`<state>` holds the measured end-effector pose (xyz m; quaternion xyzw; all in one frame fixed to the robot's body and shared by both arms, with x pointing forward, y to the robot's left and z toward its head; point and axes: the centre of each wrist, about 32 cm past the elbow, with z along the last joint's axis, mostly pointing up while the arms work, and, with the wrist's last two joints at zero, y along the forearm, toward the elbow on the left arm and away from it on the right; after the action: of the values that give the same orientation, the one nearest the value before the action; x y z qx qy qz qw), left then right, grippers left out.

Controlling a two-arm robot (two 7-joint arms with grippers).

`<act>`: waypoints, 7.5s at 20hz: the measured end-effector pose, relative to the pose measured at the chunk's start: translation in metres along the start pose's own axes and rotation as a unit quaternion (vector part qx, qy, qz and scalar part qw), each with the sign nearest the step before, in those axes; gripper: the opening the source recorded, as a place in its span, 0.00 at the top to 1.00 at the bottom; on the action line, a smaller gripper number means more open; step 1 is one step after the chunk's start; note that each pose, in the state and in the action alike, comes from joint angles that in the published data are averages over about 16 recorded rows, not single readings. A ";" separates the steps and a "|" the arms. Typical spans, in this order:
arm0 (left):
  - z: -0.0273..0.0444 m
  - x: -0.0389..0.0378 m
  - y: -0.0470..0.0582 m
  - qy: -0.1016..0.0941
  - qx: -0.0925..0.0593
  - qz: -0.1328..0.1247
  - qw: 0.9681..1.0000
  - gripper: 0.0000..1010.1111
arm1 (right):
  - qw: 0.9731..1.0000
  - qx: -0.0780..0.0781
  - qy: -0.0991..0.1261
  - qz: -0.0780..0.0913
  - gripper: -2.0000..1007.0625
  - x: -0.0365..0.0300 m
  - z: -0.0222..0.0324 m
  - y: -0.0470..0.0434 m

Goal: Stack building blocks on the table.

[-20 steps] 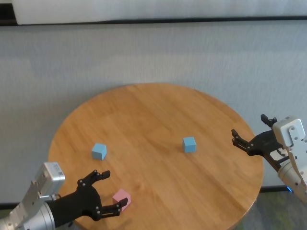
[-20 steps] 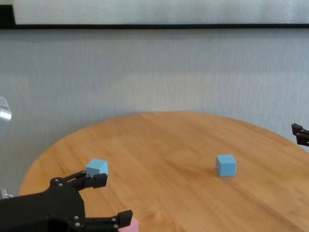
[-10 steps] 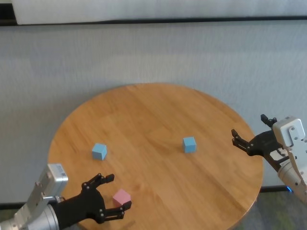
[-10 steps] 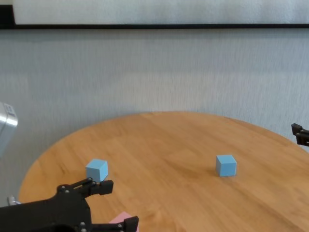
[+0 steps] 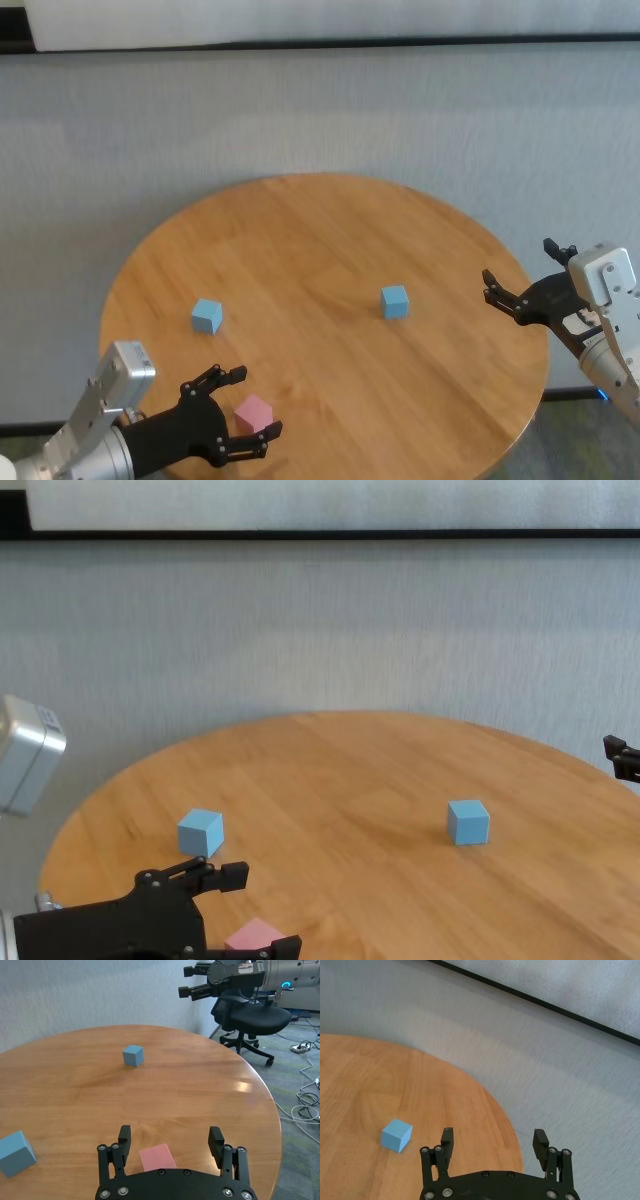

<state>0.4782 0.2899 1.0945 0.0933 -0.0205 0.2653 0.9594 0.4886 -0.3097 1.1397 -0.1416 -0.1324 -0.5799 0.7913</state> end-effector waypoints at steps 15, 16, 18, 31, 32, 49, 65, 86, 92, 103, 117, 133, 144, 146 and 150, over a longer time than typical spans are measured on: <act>-0.0111 0.0094 -0.004 0.007 0.019 0.011 1.000 0.01 | 1.000 0.000 0.000 0.000 0.01 0.0000 0.0000 0.0000; -0.0117 0.0098 -0.004 0.008 0.020 0.011 1.000 0.01 | 1.000 0.000 0.000 0.000 0.01 0.0000 0.0000 0.0000; -0.0128 0.0105 -0.005 0.009 0.021 0.011 1.000 0.01 | 1.000 0.000 0.000 0.000 0.01 0.0000 0.0000 0.0000; -0.0207 0.0144 -0.006 0.021 0.026 0.016 0.999 0.01 | 1.000 0.000 0.000 0.000 0.01 0.0000 0.0000 0.0000; -0.0213 0.0148 -0.007 0.022 0.026 0.017 0.999 0.01 | 1.000 0.000 0.000 0.000 0.01 0.0000 0.0000 0.0000; -0.0276 0.0182 -0.013 0.034 0.031 0.019 0.999 0.01 | 1.000 0.000 0.000 0.000 0.01 0.0000 0.0000 0.0000; -0.0256 0.0183 -0.015 0.037 0.045 0.021 0.998 0.25 | 1.000 0.000 0.000 0.000 0.01 0.0000 0.0000 0.0000; 0.0129 0.0355 -0.010 -0.017 0.024 0.058 0.998 0.60 | 1.000 0.000 0.000 0.000 0.01 0.0000 0.0000 0.0000; 0.0251 0.0441 -0.022 -0.034 0.020 0.050 0.998 0.60 | 1.000 0.000 0.000 0.000 0.01 0.0000 0.0000 0.0000; 0.0347 0.0554 -0.059 -0.050 0.022 0.015 0.998 0.61 | 1.000 0.000 0.000 0.000 0.01 0.0000 0.0000 0.0000; 0.0292 0.0718 -0.093 -0.043 0.024 -0.002 0.999 0.61 | 1.000 0.000 0.000 0.000 0.01 0.0000 0.0000 0.0000; 0.0109 0.0776 -0.108 -0.017 0.031 -0.009 0.999 0.61 | 1.000 0.000 0.000 0.000 0.01 0.0000 0.0000 0.0000; 0.0092 0.0739 -0.111 -0.019 0.040 -0.023 0.999 0.61 | 1.000 0.000 0.000 0.000 0.01 0.0000 0.0000 0.0000; 0.0091 0.0734 -0.112 -0.019 0.042 -0.025 0.999 0.61 | 1.000 0.000 0.000 0.000 0.01 0.0000 0.0000 0.0000; 0.0088 0.0730 -0.112 -0.019 0.046 -0.027 0.998 0.61 | 1.000 0.000 0.000 0.000 0.01 0.0000 0.0000 0.0000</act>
<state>0.5985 0.2307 1.0908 0.1431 -0.0235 0.2380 0.9604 0.4886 -0.3097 1.1397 -0.1416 -0.1324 -0.5799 0.7913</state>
